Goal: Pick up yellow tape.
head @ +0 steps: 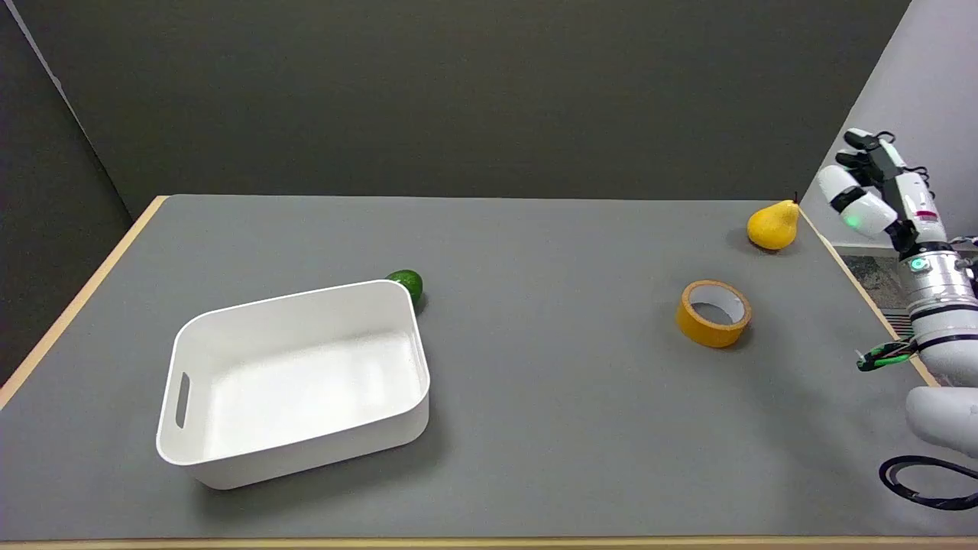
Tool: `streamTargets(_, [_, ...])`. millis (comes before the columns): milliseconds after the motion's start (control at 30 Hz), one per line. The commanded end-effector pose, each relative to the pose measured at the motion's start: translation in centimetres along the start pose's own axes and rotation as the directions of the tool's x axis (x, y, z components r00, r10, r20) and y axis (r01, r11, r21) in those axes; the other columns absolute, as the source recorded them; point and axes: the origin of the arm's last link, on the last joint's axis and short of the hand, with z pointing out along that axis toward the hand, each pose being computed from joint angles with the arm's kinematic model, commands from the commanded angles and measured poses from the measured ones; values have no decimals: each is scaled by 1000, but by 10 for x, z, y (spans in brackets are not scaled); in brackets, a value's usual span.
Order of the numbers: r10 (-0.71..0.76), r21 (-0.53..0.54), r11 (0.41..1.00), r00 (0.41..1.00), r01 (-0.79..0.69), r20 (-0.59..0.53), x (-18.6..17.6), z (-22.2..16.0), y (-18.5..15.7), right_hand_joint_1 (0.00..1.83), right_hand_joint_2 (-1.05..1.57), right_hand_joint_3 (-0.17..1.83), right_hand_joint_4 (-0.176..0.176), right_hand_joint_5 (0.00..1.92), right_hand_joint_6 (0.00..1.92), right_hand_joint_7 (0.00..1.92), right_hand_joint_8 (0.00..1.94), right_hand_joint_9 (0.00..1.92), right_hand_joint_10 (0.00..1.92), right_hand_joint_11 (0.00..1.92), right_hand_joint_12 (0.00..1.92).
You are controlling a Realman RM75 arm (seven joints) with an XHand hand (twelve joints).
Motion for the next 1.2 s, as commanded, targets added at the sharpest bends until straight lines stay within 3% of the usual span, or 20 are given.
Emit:
streamTargets(33, [-370, 139, 927, 911, 349, 183, -11, -2, -33, 291, 560, 927, 33, 102, 401, 114, 320, 33, 626, -1, 959])
streamTargets(100, [-402, 135, 914, 897, 382, 184, -9, -5, -42, 299, 609, 796, 28, 106, 313, 76, 242, 1, 497, -1, 857])
streamTargets(167, [-424, 116, 905, 885, 409, 191, -7, -15, -52, 279, 522, 891, 27, 64, 358, 49, 166, 1, 314, -1, 802])
streamTargets(200, [-430, 110, 903, 883, 416, 187, -6, -19, -56, 275, 552, 834, 24, 66, 324, 26, 178, 0, 268, -1, 743])
streamTargets(433, [-436, 75, 900, 881, 430, 185, -14, -47, -84, 248, 516, 913, 24, 32, 261, 23, 69, -1, 104, -1, 570])
streamTargets(567, [-414, 84, 910, 890, 405, 191, -25, -60, -98, 203, 502, 907, 22, 36, 247, 26, 81, -1, 120, -1, 552])
streamTargets(667, [-405, 114, 914, 892, 390, 198, -35, -70, -111, 314, 439, 917, 8, 56, 273, 90, 43, 10, 112, -1, 515])
streamTargets(733, [-390, 124, 920, 898, 371, 203, -38, -76, -117, 280, 477, 941, -4, 65, 323, 93, 119, 38, 115, -1, 522])
streamTargets(833, [-368, 132, 929, 906, 346, 210, -41, -83, -124, 277, 459, 937, 11, 52, 408, 40, 315, 2, 235, -1, 580])
streamTargets(967, [-331, 142, 942, 910, 304, 248, -56, -100, -133, 251, 487, 953, 12, 82, 442, 80, 372, -1, 376, -1, 666])
streamTargets(1200, [-379, 164, 923, 893, 347, 244, -77, -124, -143, 291, 501, 952, -2, 95, 449, 90, 398, -1, 408, -1, 678])
